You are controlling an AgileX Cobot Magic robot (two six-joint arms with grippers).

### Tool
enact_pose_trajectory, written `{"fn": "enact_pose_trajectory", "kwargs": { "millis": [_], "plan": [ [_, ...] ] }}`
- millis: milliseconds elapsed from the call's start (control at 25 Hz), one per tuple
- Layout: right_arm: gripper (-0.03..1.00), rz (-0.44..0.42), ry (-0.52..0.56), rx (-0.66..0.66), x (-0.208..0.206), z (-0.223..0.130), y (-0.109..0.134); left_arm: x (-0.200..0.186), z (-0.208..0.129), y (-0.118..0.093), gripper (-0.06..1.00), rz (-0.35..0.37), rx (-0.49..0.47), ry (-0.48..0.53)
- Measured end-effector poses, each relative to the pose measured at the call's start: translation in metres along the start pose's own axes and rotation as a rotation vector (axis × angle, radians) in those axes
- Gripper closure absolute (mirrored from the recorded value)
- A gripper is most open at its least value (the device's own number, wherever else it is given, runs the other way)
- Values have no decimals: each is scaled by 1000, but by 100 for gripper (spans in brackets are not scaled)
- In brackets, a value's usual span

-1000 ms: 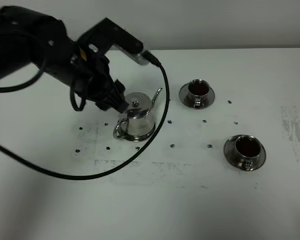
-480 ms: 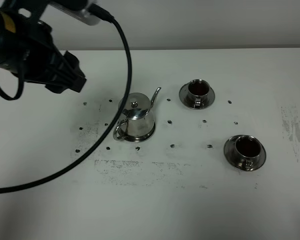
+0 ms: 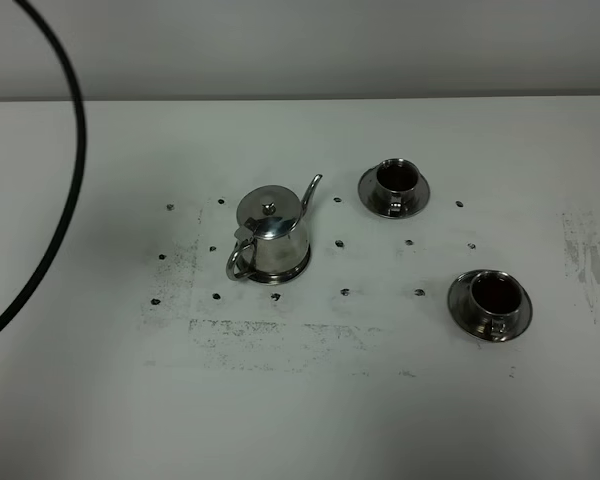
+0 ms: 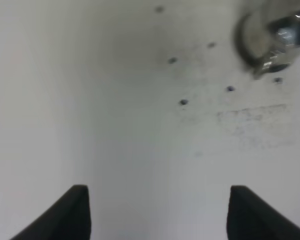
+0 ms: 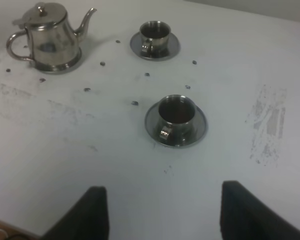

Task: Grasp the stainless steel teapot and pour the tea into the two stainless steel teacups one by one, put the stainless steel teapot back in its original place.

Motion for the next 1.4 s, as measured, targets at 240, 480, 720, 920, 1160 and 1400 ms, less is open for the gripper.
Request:
{"fn": "enact_pose_trajectory", "kwargs": {
  "millis": [240, 480, 720, 920, 1160, 1400],
  "plan": [
    [49, 0, 0, 0, 0, 0, 0, 9, -84, -2, 38, 31, -128, 52],
    [49, 0, 0, 0, 0, 0, 0, 21, -139, -19, 38, 68, -178, -24],
    [49, 0, 0, 0, 0, 0, 0, 31, -179, -31, 38, 120, -188, -105],
    [49, 0, 0, 0, 0, 0, 0, 28, -196, -36, 38, 151, -188, -166],
    [49, 0, 0, 0, 0, 0, 0, 17, -200, -38, 38, 186, -184, -262],
    [49, 0, 0, 0, 0, 0, 0, 12, -202, -40, 38, 191, -168, -311]
  ]
}}
Point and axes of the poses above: a point on each arm's last joint axis where the gripper is mounted, x pointing out along that axis toward the gripper, y along the wrist's bending axis when the last joint is at zero, z = x × y, the point moved 8 cm from there along x, pointing out along that axis toward the gripper, and after that the axes turned 14 degrees about x, right-handed, at the moved point
